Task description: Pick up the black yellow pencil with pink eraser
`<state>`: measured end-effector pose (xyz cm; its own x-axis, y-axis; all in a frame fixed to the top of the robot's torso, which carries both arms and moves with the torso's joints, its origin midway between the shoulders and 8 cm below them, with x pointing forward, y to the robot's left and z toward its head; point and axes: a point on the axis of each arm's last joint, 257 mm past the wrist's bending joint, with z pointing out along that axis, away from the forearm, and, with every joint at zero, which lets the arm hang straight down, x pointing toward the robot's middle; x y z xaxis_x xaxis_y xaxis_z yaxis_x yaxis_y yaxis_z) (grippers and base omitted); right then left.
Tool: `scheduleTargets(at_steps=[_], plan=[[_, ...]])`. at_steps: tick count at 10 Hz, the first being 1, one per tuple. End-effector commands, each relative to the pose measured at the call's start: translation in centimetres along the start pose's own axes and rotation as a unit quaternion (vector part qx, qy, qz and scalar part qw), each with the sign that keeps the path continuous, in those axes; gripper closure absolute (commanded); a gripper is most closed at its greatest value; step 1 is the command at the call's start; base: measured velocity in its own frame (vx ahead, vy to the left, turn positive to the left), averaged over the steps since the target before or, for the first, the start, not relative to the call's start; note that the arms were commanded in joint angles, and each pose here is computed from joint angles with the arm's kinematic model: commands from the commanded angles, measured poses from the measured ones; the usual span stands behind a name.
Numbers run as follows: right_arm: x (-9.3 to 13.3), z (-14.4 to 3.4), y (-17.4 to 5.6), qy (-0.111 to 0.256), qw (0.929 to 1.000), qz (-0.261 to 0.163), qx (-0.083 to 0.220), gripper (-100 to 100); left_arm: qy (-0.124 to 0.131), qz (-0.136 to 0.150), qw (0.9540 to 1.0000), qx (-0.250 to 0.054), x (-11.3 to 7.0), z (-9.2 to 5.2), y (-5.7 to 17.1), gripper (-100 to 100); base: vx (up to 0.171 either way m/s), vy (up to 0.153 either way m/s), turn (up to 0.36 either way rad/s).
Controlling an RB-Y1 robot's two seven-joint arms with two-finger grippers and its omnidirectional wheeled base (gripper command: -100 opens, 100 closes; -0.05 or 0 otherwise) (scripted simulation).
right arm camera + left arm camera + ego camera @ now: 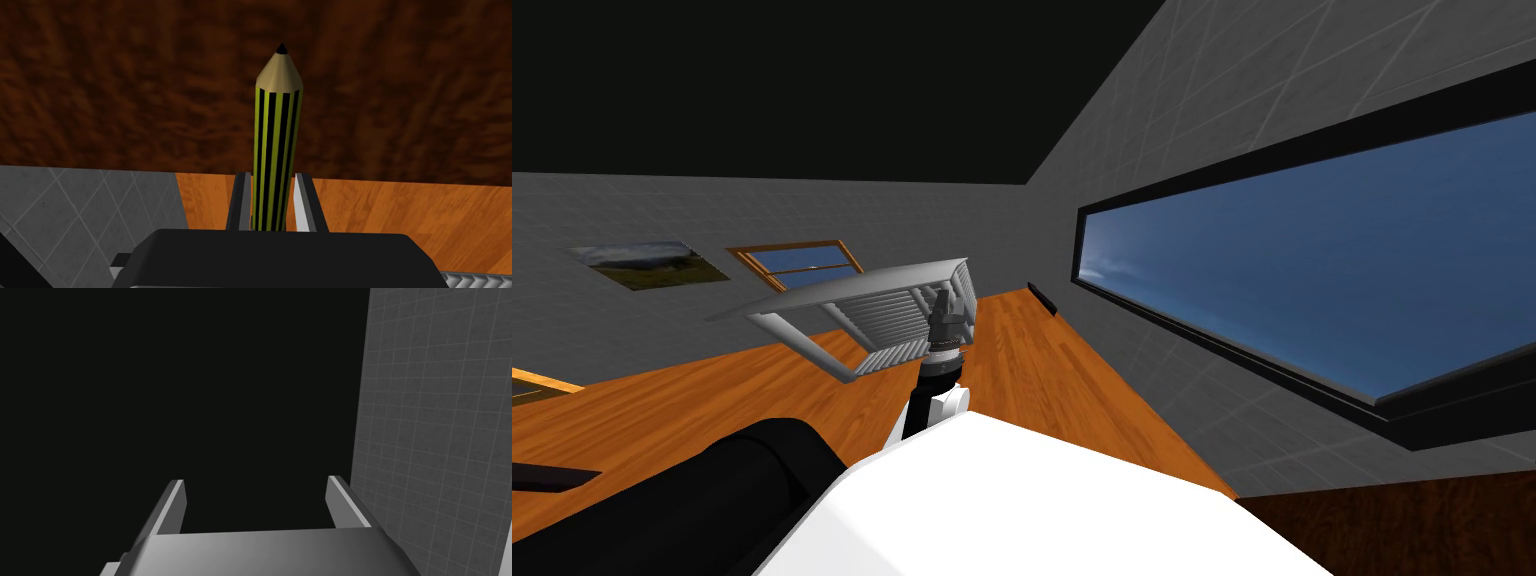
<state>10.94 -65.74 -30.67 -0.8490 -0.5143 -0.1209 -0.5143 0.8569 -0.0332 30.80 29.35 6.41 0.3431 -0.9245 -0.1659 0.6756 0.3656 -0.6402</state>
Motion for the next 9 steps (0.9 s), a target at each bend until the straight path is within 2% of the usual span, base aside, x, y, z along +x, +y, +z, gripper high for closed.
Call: scheduleTargets(at_steps=[1,2,3,4,5,8,9], plan=[[0.0,0.0,0.0,0.0,1.0,0.0,0.0,100,0.0,0.0,1.0,0.0,0.0,0.0,0.0,0,0.0,0.0,0.0],[0.0,0.0,0.0,0.0,1.0,0.0,0.0,100,0.0,0.0,1.0,0.0,0.0,0.0,0.0,0,0.0,0.0,0.0],[0.0,0.0,0.0,0.0,1.0,0.0,0.0,0,0.0,0.0,1.0,0.0,0.0,0.0,0.0,0,0.0,0.0,0.0],[-1.1,-0.8,-0.5,-0.001,1.0,-0.006,-0.001,100,0.0,0.0,1.0,0.0,0.0,0.0,0.0,0,-0.027,0.002,-0.099],[-1.9,-1.4,-0.9,-0.001,0.9999,-0.01,-0.002,100,0.0,0.0,1.0,0.0,0.0,0.0,0.0,0,-0.051,0.007,-0.113],[-1.9,-1.3,-0.9,0.0,1.0,-0.008,-0.002,100,0.0,0.0,1.0,0.0,0.0,0.0,0.0,0,-0.014,0.002,-0.008],[-1.9,-1.3,-0.9,-0.001,1.0,-0.009,-0.002,0,0.0,0.0,1.0,0.0,0.0,0.0,0.0,0,0.0,0.0,0.0]])
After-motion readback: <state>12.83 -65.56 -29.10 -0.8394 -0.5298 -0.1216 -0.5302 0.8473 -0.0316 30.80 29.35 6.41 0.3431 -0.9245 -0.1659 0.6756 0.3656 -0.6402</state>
